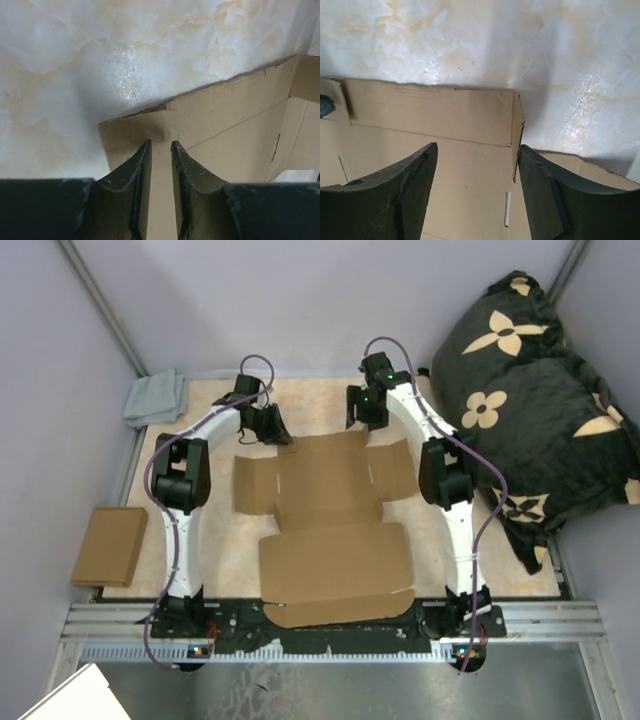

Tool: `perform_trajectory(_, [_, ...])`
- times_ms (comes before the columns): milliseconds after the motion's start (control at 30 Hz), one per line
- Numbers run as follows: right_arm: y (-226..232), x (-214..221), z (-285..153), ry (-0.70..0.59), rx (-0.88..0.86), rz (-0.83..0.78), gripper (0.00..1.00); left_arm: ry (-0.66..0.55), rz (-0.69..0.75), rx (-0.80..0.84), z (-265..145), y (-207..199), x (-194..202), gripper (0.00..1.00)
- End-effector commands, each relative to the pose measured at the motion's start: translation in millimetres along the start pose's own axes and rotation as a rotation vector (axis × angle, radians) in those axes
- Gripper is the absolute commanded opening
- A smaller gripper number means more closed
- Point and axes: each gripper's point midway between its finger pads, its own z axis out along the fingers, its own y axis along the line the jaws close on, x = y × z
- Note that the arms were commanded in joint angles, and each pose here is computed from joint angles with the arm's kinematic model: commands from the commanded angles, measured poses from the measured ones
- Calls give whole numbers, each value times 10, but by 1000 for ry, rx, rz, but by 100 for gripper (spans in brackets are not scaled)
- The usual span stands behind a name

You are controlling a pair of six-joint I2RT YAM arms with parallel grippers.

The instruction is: Fold the paper box

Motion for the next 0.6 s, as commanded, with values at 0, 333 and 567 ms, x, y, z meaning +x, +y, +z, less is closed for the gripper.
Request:
perform_trajectory(0, [327,-211,-195,-60,-79,-30,66,28,2,-6,62,-6,48,29])
perform_trajectory(333, [359,240,312,62,-64,3,66,74,-10,-31,94,62,178,28])
perform_trajectory(567, [281,502,526,122,-62,20,66,105,-10,-61,96,144,274,28])
